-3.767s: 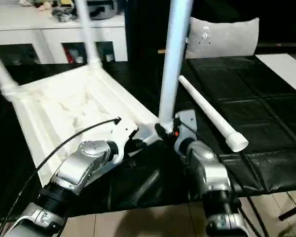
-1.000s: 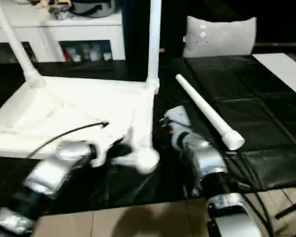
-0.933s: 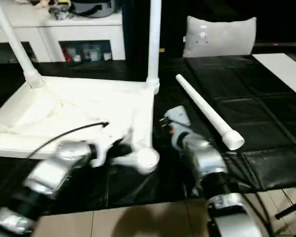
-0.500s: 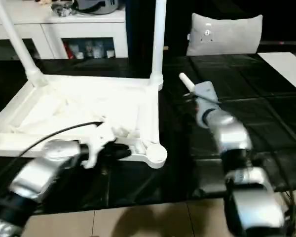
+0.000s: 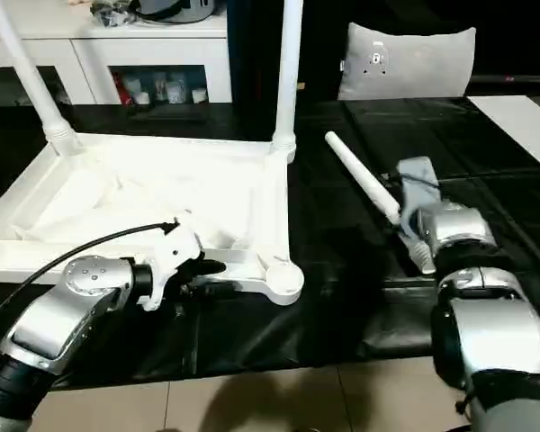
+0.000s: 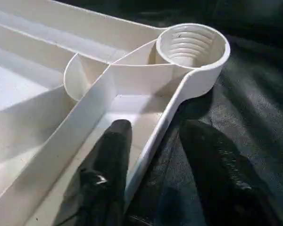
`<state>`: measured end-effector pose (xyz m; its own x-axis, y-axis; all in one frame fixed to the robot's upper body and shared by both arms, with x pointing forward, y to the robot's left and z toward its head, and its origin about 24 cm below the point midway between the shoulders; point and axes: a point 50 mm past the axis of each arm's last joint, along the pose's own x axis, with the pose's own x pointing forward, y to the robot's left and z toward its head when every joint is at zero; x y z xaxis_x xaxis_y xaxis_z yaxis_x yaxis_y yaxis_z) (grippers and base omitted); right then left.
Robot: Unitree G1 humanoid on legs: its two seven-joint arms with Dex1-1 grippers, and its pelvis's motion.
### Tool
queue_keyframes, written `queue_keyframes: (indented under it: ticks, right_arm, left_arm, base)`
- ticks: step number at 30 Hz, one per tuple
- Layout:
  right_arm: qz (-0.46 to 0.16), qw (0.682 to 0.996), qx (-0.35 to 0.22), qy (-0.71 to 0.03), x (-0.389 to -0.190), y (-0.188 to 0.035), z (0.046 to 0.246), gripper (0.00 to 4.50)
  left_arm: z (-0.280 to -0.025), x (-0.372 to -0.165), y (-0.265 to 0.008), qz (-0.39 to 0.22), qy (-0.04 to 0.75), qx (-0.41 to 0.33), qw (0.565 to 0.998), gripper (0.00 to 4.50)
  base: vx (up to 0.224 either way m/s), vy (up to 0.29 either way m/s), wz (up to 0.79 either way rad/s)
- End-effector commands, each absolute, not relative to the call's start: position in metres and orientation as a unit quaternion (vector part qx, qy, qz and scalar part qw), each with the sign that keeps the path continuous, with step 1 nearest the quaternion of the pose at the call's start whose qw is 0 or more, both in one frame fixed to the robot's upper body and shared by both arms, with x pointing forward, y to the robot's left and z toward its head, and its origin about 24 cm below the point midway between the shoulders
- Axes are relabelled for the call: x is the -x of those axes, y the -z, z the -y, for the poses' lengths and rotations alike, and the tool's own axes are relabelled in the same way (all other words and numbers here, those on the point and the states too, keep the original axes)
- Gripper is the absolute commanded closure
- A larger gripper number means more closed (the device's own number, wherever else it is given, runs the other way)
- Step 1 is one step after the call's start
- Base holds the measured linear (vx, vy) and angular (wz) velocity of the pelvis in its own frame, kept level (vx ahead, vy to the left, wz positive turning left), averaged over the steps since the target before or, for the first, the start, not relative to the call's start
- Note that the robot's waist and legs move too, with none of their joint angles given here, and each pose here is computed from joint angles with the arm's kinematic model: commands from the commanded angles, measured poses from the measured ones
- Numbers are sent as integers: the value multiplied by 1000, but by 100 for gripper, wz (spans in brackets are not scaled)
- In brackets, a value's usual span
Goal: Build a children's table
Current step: Rotate table base, then pick table leg
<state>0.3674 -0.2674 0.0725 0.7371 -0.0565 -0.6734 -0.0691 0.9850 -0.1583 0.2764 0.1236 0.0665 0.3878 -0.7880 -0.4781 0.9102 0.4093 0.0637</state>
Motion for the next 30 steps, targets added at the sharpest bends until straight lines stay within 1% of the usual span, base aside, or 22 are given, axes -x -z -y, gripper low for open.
queue_keyframes:
  ticks: [1, 3, 5, 6, 7, 8, 9, 10, 11, 12, 13, 14, 15, 16, 17, 18, 19, 21, 23, 24, 26, 30]
  right_arm:
    - [-361, 929, 80, -1, -369, -79, 270, 40]
    - [-372, 926, 60, -5, -367, -77, 271, 70]
    - [-377, 925, 50, -13, -367, -77, 270, 82]
    - [-379, 924, 44, -18, -367, -77, 269, 89]
    - [-385, 922, 28, -37, -366, -77, 267, 114]
    - [-389, 920, 19, -49, -366, -78, 265, 114]
    - [-392, 918, 12, -58, -366, -78, 263, 126]
    - [-393, 918, 11, -60, -366, -78, 263, 126]
    - [-396, 916, 8, -68, -366, -78, 261, 134]
    - [-401, 913, 0, -82, -365, -77, 259, 158]
    - [-406, 910, -5, -88, -364, -75, 257, 158]
    - [-409, 908, -5, -89, -364, -74, 256, 166]
    - [-411, 907, -4, -90, -363, -72, 256, 179]
    - [-412, 907, -3, -89, -363, -72, 256, 179]
    - [-415, 905, -3, -89, -362, -69, 256, 189]
    - [-419, 904, -4, -89, -360, -66, 255, 207]
    - [-421, 903, -8, -87, -359, -63, 255, 207]
    - [-426, 901, -13, -87, -357, -59, 253, 234]
    - [-431, 898, -17, -92, -356, -55, 251, 241]
    - [-432, 897, -17, -93, -355, -54, 251, 253]
    - [-437, 894, -23, -97, -354, -51, 249, 259]
    - [-422, 902, -51, -78, -354, -51, 252, 262]
  left_arm:
    - [-124, -275, -69, -188, 520, -163, 817, 213]
    - [-124, -273, -69, -189, 520, -162, 817, 198]
    - [-123, -273, -69, -189, 521, -161, 817, 189]
    - [-123, -273, -69, -189, 521, -160, 817, 175]
    - [-123, -272, -68, -189, 522, -159, 816, 157]
    - [-123, -272, -68, -189, 523, -157, 816, 157]
    - [-122, -271, -69, -189, 524, -156, 816, 145]
    - [-122, -271, -69, -189, 524, -155, 816, 145]
    - [-122, -271, -69, -188, 525, -154, 815, 131]
    - [-121, -271, -71, -185, 528, -149, 815, 113]
    - [-120, -271, -73, -180, 531, -143, 816, 113]
    - [-119, -271, -74, -177, 532, -140, 816, 108]
    - [-118, -272, -75, -175, 532, -140, 816, 86]
    - [-118, -272, -75, -174, 532, -139, 817, 86]
    - [-117, -273, -76, -172, 532, -139, 817, 76]
    - [-116, -273, -77, -170, 532, -138, 818, 64]
    - [-116, -274, -77, -169, 533, -138, 818, 55]
    - [-114, -275, -79, -166, 534, -137, 818, 31]
    - [-114, -276, -80, -161, 534, -136, 819, 27]
    - [-114, -276, -80, -161, 533, -135, 819, 12]
    - [-114, -277, -82, -156, 529, -132, 823, 1]
    - [-114, -277, -86, -150, 530, -124, 826, 0]
  base:
    - [0, 0, 0]
    - [0, 0, 0]
    - [0, 0, 0]
    - [0, 0, 0]
    - [0, 0, 0]
    - [0, 0, 0]
    - [0, 0, 0]
    - [0, 0, 0]
    - [0, 0, 0]
    - [0, 0, 0]
    - [0, 0, 0]
    - [0, 0, 0]
    - [0, 0, 0]
    - [0, 0, 0]
    - [0, 0, 0]
    - [0, 0, 0]
    - [0, 0, 0]
    - [0, 0, 0]
    - [0, 0, 0]
    - [0, 0, 0]
    - [0, 0, 0]
    - [0, 0, 0]
